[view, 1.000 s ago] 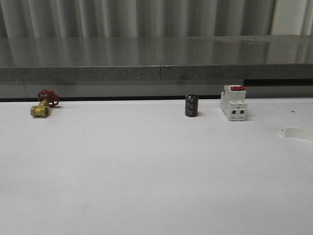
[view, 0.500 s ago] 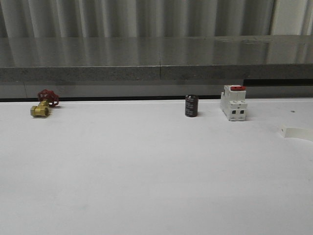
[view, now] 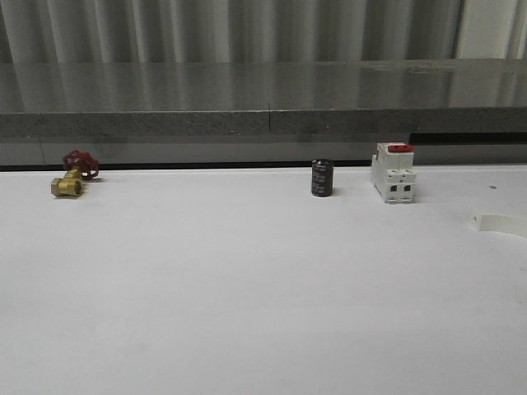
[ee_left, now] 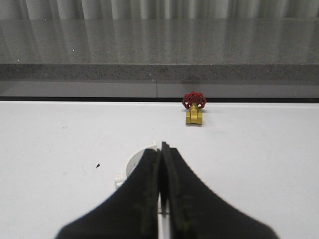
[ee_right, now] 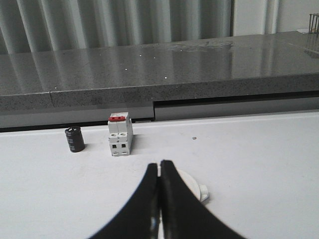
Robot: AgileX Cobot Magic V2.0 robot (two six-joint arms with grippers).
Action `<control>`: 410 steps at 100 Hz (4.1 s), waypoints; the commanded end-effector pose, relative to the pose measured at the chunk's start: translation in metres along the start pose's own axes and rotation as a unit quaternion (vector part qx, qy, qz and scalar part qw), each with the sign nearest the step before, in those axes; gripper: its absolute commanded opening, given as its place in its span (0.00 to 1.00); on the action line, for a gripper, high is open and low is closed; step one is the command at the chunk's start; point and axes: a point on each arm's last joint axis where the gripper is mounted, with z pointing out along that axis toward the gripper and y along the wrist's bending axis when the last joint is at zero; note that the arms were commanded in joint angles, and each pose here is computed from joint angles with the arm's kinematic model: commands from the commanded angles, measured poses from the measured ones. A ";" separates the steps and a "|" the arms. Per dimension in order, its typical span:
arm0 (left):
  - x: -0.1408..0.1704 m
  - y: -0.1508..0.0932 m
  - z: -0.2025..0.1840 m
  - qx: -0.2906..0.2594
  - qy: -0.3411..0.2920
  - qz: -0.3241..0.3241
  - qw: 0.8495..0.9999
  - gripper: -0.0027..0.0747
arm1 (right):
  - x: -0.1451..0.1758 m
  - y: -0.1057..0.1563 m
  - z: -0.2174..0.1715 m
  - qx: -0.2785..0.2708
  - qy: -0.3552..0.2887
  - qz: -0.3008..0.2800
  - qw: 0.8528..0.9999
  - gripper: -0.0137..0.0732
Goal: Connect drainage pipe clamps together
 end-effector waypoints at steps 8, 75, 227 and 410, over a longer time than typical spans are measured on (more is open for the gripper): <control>-0.041 0.001 0.000 0.001 0.029 -0.003 1.000 0.01 | -0.013 0.002 -0.003 -0.006 -0.055 -0.007 0.998 0.08; -0.058 0.000 0.106 0.011 0.279 -0.028 0.960 0.72 | -0.013 0.002 -0.003 -0.006 -0.055 -0.007 0.998 0.08; -0.001 0.049 0.319 -0.037 0.577 -0.076 0.812 0.35 | -0.013 0.002 -0.003 -0.006 -0.055 -0.007 0.998 0.08; -0.027 -0.116 0.315 0.105 0.519 -0.097 0.843 0.58 | -0.013 0.002 -0.003 -0.006 -0.055 -0.007 0.998 0.08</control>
